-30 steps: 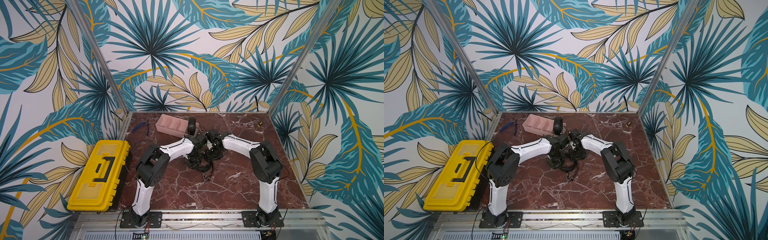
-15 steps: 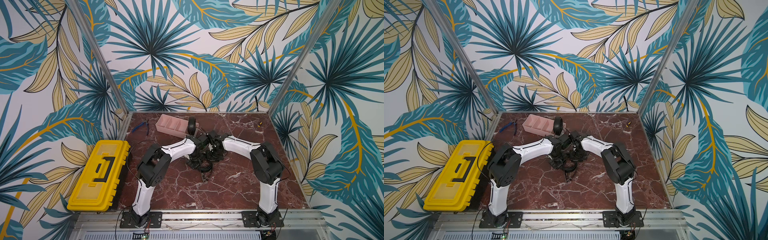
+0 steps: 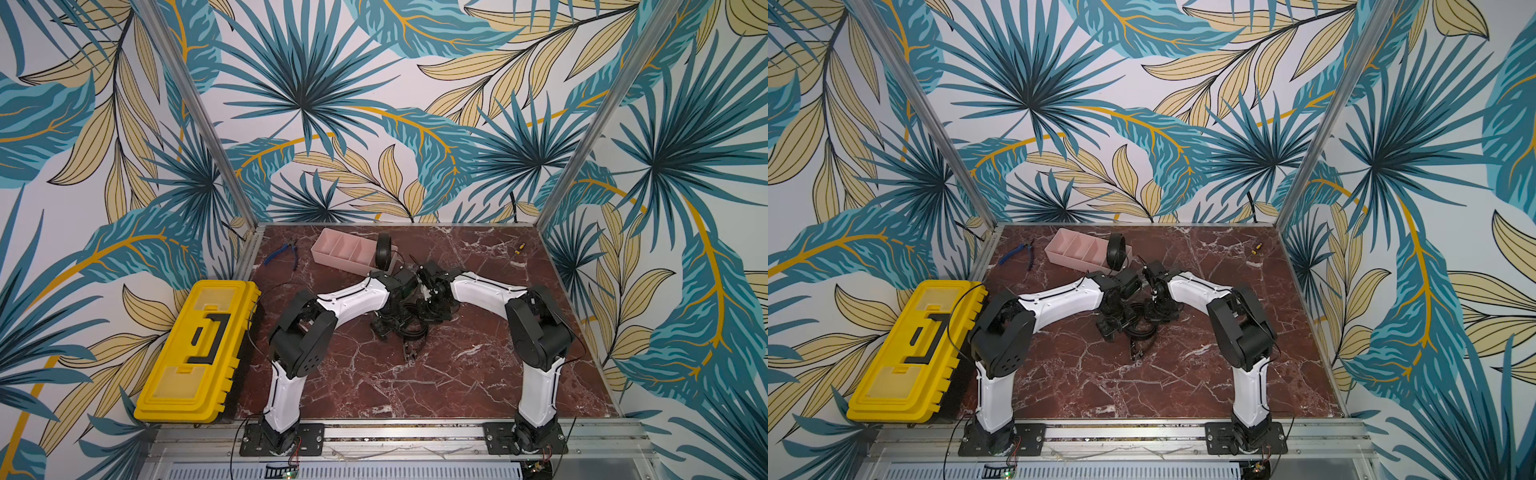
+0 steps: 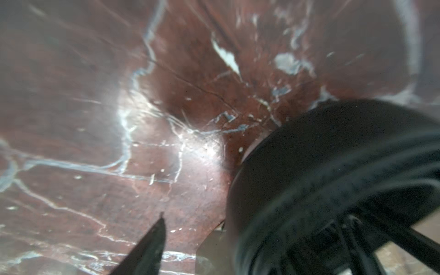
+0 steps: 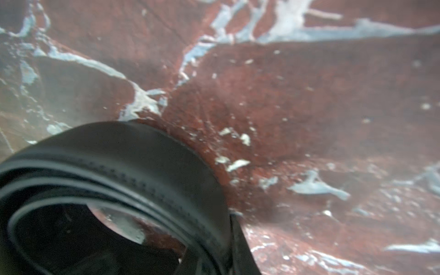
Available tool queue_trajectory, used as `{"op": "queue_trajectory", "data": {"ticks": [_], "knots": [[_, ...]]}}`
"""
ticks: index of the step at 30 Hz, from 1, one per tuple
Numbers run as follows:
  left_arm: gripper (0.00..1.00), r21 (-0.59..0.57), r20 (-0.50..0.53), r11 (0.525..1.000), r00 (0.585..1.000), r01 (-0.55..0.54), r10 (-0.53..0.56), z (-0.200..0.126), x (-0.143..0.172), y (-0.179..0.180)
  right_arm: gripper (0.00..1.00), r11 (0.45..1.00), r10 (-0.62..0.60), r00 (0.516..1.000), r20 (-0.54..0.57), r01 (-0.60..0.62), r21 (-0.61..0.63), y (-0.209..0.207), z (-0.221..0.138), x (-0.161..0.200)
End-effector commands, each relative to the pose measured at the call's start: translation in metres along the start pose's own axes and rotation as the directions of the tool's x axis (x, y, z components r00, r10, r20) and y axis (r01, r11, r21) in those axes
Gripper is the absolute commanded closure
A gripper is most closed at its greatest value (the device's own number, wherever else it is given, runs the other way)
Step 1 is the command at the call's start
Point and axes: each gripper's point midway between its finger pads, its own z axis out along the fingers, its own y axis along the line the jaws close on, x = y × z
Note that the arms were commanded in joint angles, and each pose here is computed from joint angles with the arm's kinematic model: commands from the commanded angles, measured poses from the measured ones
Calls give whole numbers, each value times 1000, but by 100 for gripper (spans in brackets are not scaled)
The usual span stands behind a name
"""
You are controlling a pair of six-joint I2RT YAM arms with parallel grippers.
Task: Place the belts into the storage roll
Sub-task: Pick up the belt from the center of the board.
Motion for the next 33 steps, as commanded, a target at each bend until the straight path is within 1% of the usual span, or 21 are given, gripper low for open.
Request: {"op": "queue_trajectory", "data": {"ticks": [1, 3, 4, 6, 7, 8, 10, 11, 12, 13, 14, 15, 17, 18, 19, 21, 22, 23, 25, 29, 33], "knots": [[15, 121, 102, 991, 994, -51, 38, -46, -14, -2, 100, 999, -14, 1000, -25, 15, 46, -18, 4, 12], [7, 171, 131, 984, 991, -51, 28, -65, -18, 5, 100, 999, -20, 1000, -11, 20, 43, -20, 1, 10], [4, 208, 143, 976, 989, -63, 34, -76, -19, 8, 100, 999, -30, 1000, -1, 30, 32, -18, -2, 9], [0, 302, 162, 947, 985, -113, 66, -92, -22, 11, 100, 998, -70, 997, 35, 70, 7, -13, -11, 4], [0, 367, 174, 919, 981, -147, 88, -101, -24, 10, 100, 995, -101, 993, 67, 102, -19, -7, -19, -1], [0, 405, 194, 897, 975, -178, 106, -109, -27, 12, 100, 990, -129, 986, 103, 135, -46, -1, -28, -4], [1, 504, 262, 805, 944, -311, 201, -132, -28, 1, 100, 970, -204, 964, 171, 222, -94, 14, -48, -11], [0, 514, 304, 771, 920, -376, 246, -144, -27, -1, 100, 960, -237, 950, 204, 261, -98, 20, -59, -15], [0, 529, 348, 718, 887, -453, 304, -156, -23, -9, 100, 950, -265, 936, 233, 295, -106, 25, -70, -18], [0, 514, 391, 677, 846, -527, 362, -168, -20, -13, 100, 931, -308, 914, 265, 346, -114, 32, -82, -20], [0, 490, 416, 654, 814, -576, 404, -176, -18, -14, 100, 914, -342, 892, 296, 390, -117, 39, -92, -22], [0, 474, 447, 616, 775, -629, 446, -183, -16, -18, 100, 886, -382, 862, 333, 445, -134, 48, -105, -23], [0, 447, 497, 560, 714, -698, 493, -195, -15, -23, 100, 825, -459, 796, 394, 547, -145, 64, -127, -22], [0, 436, 525, 531, 685, -726, 505, -203, -15, -26, 100, 798, -483, 772, 413, 582, -155, 71, -136, -20], [0, 425, 548, 502, 656, -753, 520, -209, -14, -30, 100, 780, -497, 759, 420, 603, -166, 76, -144, -19], [0, 411, 583, 455, 611, -790, 535, -222, -14, -36, 100, 755, -519, 740, 429, 632, -175, 84, -154, -16], [0, 394, 592, 451, 596, -801, 542, -226, -16, -38, 100, 741, -531, 724, 440, 649, -174, 89, -159, -14], [0, 388, 589, 450, 592, -804, 550, -228, -17, -38, 100, 735, -538, 712, 452, 659, -163, 92, -164, -13], [0, 387, 570, 454, 595, -802, 566, -225, -20, -38, 100, 715, -546, 694, 470, 678, -170, 100, -172, -10], [0, 408, 542, 443, 602, -798, 586, -219, -16, -38, 100, 691, -559, 668, 491, 703, -170, 109, -182, -7], [8, 422, 526, 419, 594, -804, 609, -214, -11, -35, 100, 655, -558, 651, 515, 726, -208, 117, -190, -1]]}}
